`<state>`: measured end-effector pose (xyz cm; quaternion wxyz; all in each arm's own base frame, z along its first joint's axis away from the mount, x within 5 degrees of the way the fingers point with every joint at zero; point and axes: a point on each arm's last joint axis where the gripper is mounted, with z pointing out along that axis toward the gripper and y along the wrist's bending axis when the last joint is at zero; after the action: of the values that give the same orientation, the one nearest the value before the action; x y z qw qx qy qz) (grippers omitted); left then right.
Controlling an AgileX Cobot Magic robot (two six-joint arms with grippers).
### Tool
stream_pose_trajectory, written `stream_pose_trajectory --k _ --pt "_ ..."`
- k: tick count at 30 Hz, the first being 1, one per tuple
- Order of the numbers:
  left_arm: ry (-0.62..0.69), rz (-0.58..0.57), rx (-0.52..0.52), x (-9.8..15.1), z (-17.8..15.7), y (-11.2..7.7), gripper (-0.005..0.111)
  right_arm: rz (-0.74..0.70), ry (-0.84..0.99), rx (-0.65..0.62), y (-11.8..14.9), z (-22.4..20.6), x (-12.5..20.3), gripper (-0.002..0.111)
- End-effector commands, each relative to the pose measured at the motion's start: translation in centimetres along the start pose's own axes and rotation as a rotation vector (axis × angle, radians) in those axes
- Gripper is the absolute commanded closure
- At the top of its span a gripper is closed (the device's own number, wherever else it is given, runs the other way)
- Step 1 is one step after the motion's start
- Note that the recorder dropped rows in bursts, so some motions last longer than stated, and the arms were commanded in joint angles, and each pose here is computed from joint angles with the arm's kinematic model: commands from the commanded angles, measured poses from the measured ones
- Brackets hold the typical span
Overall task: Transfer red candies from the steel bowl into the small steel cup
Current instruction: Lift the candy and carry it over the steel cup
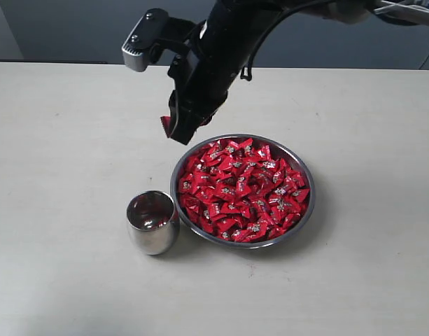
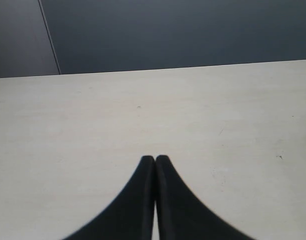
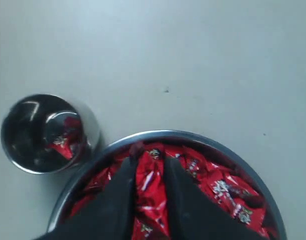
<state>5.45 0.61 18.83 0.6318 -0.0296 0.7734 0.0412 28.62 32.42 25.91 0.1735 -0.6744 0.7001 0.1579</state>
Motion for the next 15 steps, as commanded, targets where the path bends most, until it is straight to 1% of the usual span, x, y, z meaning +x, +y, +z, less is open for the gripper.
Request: stream_pose_trajectory --k 1,3,5,12,15 --pt "-0.003 0.000 0.006 0.1 0.0 0.0 0.106 -0.057 0.057 -0.103 1.0 1.8 -0.8 0.109" --pt "-0.003 0.000 0.006 0.1 0.0 0.0 0.106 -0.102 0.083 -0.160 1.8 2.5 -1.2 0.109" --pt "-0.003 0.000 0.006 0.1 0.0 0.0 0.106 -0.133 0.098 -0.189 2.6 3.1 -1.6 0.109" --pt "-0.003 0.000 0.006 0.1 0.0 0.0 0.106 -0.199 0.119 -0.214 5.0 4.4 -2.9 0.109" --pt "-0.003 0.000 0.006 0.1 0.0 0.0 0.106 -0.210 0.123 -0.215 5.3 4.6 -3.0 0.109"
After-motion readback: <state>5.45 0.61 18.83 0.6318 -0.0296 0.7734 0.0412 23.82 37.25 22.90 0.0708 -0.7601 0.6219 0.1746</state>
